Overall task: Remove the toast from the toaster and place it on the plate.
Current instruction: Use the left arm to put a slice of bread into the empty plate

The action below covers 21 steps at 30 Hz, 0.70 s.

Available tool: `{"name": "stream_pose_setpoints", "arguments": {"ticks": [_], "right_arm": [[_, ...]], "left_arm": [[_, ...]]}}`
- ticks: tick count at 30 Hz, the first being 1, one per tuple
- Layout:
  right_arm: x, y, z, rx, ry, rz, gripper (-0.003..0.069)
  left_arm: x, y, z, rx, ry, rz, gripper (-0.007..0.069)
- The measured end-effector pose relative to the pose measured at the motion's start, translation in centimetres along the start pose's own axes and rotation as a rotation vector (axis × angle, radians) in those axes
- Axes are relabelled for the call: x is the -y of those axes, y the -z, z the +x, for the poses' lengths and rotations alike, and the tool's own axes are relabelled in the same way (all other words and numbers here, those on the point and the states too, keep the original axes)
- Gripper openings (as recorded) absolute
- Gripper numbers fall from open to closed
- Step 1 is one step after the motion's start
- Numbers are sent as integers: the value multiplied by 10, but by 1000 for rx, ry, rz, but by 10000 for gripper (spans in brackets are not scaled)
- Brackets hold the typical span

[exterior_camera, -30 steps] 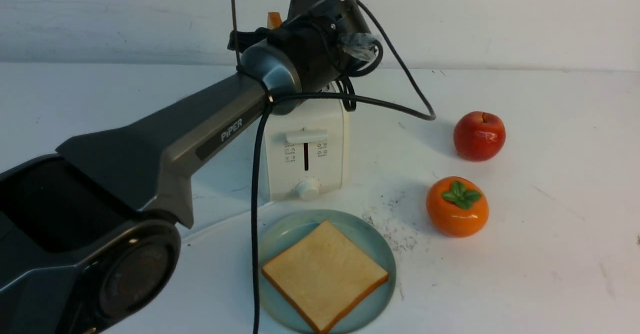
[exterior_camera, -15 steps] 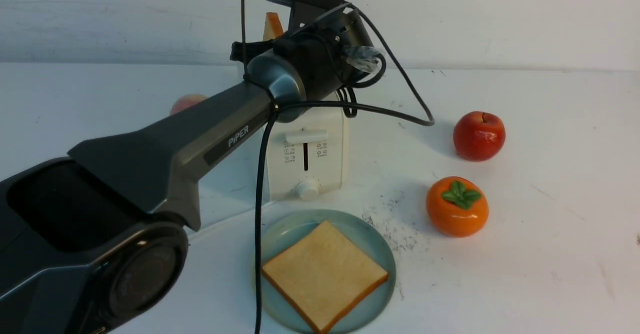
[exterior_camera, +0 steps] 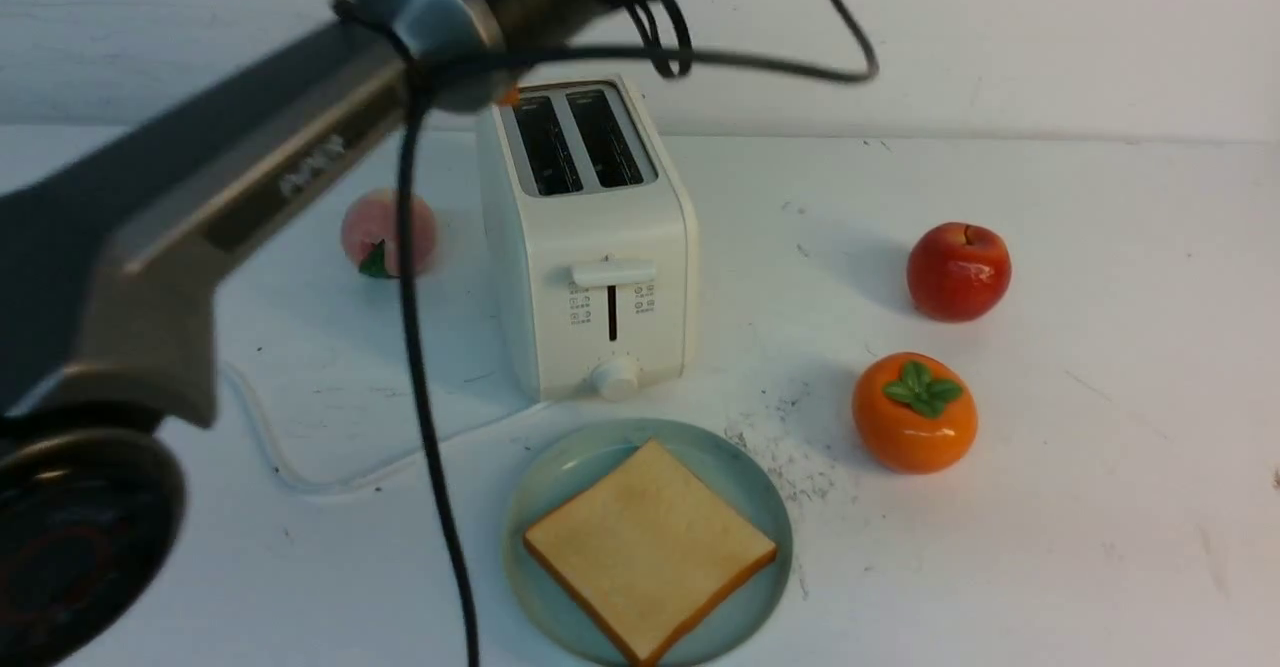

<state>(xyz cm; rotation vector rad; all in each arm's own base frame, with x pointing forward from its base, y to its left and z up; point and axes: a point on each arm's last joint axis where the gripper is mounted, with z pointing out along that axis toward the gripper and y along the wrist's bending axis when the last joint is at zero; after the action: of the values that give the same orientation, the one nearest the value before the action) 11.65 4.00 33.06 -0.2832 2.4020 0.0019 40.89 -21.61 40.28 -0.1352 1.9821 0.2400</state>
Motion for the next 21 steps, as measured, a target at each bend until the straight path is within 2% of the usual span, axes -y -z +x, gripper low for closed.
{"name": "stream_pose_setpoints", "arguments": {"ticks": [1,5,8,11,12,14,17,21], "right_arm": [[0,0,0,-1,-1,-2,88],[0,0,0,-2,-1,-2,92],[0,0,0,-2,-1,-2,95],[0,0,0,-2,-2,-2,97],[0,0,0,-3,-2,-4,99],[0,0,0,-3,-2,-4,102],[0,0,0,-2,-2,-4,106],[0,0,0,-1,-2,-4,106]], "left_arm": [[-16,22,-17,18,42,20,109],[-47,68,-40,-23,111,108,109],[-65,94,-46,-83,105,161,109],[-79,120,-49,-130,64,254,109],[-85,131,-47,-152,43,311,109],[-91,147,-35,-222,29,405,109],[-91,151,-2,-369,-3,468,109],[-83,126,73,-623,-116,422,109]]}}
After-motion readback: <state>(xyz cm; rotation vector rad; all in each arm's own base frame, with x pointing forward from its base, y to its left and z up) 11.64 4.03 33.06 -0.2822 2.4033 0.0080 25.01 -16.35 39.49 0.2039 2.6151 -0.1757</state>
